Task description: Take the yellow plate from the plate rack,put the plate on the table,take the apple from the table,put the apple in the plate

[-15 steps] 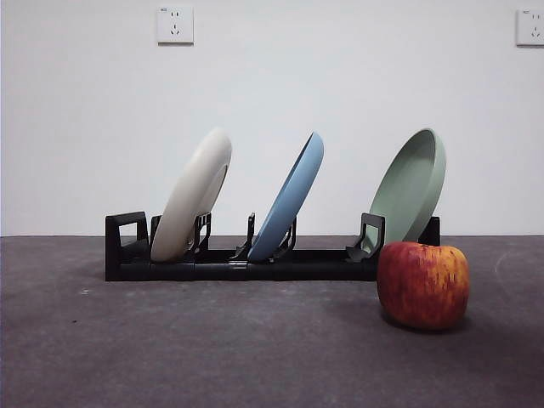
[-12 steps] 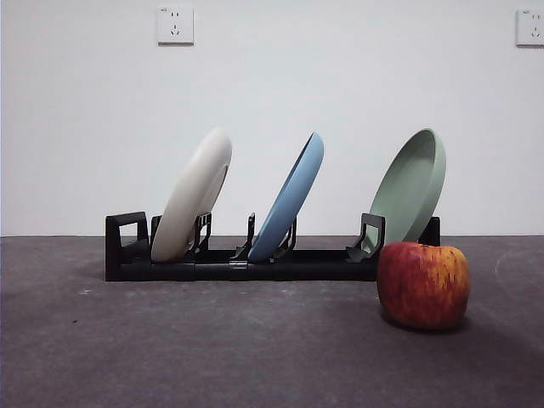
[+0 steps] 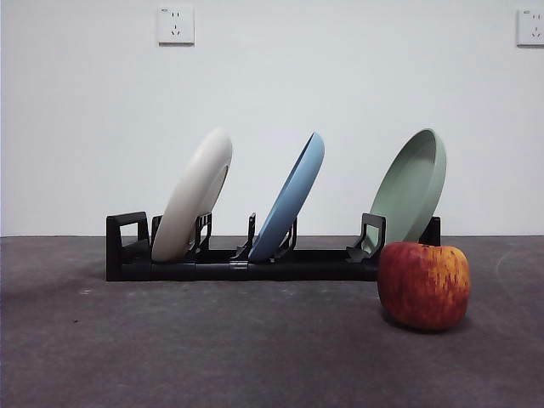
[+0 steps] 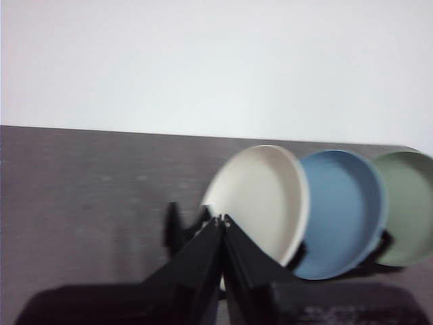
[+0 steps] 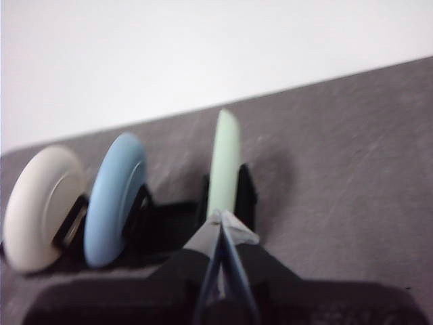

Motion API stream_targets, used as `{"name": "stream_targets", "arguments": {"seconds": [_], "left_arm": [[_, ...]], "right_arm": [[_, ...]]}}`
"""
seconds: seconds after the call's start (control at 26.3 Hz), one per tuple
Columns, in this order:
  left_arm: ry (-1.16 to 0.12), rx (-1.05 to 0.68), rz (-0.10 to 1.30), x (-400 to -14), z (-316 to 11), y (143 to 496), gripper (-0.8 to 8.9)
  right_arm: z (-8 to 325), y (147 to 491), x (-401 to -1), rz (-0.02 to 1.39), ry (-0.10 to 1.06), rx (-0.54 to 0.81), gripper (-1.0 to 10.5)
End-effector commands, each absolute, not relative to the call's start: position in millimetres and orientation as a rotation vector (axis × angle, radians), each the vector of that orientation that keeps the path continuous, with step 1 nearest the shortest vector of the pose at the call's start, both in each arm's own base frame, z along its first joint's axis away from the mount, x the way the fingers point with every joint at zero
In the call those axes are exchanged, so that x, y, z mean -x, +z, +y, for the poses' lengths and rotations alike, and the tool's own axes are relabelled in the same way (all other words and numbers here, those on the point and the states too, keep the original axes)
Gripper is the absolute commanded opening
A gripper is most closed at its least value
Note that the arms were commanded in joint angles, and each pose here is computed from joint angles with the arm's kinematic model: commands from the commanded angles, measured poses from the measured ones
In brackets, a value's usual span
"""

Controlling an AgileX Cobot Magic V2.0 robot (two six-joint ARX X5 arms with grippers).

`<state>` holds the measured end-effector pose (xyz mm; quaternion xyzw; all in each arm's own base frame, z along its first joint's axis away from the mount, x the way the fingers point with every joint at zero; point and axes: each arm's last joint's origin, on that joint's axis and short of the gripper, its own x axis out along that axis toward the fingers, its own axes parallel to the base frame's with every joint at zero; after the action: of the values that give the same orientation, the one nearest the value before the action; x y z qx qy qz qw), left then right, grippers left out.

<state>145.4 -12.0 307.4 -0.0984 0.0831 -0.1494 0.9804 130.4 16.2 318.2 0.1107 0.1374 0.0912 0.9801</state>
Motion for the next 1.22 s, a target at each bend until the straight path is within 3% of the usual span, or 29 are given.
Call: {"name": "stream_targets", "arguments": {"seconds": [0.04,0.38,0.46,0.53,0.57,0.65,0.95,1.22], "left_arm": [[-0.386,0.210,0.221,-164.5,-15.0,317.9,-0.07],[-0.557,0.267,0.418,-230.4,-25.3,343.3,0.05],[-0.567,0.273,0.456,-246.1,-29.7,346.3,0.90],[-0.580,0.277,0.492,-259.7,-35.3,347.9,2.14],[-0.593,0.278,0.509,-267.1,-39.5,348.5,2.32],[-0.628,0.268,0.553,-285.0,-54.2,349.3,2.29],[-0.602,0.140,0.740,-349.7,-121.3,322.4,2.23],[-0.585,0.116,0.804,-368.0,-138.0,292.7,2.15]], "right_arm": [[19.8,330.8,-143.9,0.350,0.258,-0.175,-0.1],[30.1,337.4,-182.4,0.574,0.482,-0.178,0.0],[31.4,333.8,-188.7,0.604,0.505,-0.189,0.5],[31.8,330.2,-192.9,0.628,0.501,-0.193,1.5],[32.0,328.5,-194.6,0.639,0.500,-0.195,2.0],[32.2,325.6,-197.5,0.658,0.498,-0.198,2.5],[32.2,325.2,-198.0,0.660,0.495,-0.197,2.5],[32.1,325.1,-198.1,0.660,0.491,-0.196,2.5]]}}
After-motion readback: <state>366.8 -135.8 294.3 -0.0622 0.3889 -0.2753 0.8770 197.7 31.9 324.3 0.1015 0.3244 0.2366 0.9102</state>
